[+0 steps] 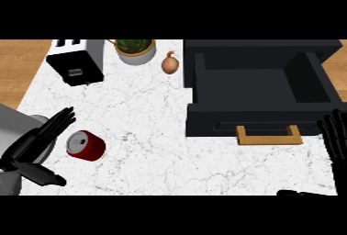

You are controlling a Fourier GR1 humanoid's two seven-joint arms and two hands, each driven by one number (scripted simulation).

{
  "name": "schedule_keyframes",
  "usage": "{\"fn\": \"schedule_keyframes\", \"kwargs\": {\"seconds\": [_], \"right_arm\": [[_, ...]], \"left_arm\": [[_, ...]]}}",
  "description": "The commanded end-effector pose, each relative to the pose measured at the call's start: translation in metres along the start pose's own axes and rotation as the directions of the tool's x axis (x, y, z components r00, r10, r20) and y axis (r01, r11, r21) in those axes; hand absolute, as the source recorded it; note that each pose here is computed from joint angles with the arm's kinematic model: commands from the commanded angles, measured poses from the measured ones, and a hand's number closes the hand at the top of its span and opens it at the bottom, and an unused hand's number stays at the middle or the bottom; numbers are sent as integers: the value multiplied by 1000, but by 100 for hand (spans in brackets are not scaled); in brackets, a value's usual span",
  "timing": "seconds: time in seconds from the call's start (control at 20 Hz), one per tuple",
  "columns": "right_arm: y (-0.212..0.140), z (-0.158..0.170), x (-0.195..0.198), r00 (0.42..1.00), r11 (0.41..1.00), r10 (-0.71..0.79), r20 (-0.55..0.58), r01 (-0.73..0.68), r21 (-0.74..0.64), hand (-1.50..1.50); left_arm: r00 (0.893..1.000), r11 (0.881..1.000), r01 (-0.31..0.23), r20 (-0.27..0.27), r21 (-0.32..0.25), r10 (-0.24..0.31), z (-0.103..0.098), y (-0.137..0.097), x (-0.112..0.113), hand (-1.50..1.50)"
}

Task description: Pick up the can, place it into the drawer and close the drawer

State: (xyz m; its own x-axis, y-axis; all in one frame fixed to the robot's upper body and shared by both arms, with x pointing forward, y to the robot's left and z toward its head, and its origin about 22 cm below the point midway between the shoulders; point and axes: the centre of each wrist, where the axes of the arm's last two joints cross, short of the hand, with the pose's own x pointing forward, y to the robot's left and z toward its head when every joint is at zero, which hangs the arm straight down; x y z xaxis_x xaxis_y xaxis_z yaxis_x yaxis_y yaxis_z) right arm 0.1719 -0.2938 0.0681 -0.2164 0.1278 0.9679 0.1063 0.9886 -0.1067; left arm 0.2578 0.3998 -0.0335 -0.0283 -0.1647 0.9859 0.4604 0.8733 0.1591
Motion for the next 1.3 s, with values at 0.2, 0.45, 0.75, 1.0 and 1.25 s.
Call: {"fn": "schedule_keyframes", "kwargs": {"seconds": [0.2, 0.45, 0.75, 1.0, 1.25], "right_arm": [[7, 14, 6, 1000, 1000, -13, 15, 13, -3, -150], [-6, 7, 13, 999, 1000, 9, 35, -9, -12, -150], [-8, 0, 18, 999, 1000, -24, 21, 24, 1, -150], [0, 8, 16, 1000, 1000, -17, 17, 17, -10, -150], [-8, 4, 18, 1000, 1000, 13, 11, -14, 6, -150]], "left_arm": [[998, 996, -59, 18, -72, 61, -3, -6, -32, -150], [997, 997, -69, 17, -23, 70, -16, -8, -37, -150], [997, 996, -74, 6, -43, 75, 1, -6, -44, -150], [998, 997, -63, 13, -50, 64, -14, -13, -51, -150], [999, 997, -53, -4, -59, 53, -29, -25, -52, -150]]}}
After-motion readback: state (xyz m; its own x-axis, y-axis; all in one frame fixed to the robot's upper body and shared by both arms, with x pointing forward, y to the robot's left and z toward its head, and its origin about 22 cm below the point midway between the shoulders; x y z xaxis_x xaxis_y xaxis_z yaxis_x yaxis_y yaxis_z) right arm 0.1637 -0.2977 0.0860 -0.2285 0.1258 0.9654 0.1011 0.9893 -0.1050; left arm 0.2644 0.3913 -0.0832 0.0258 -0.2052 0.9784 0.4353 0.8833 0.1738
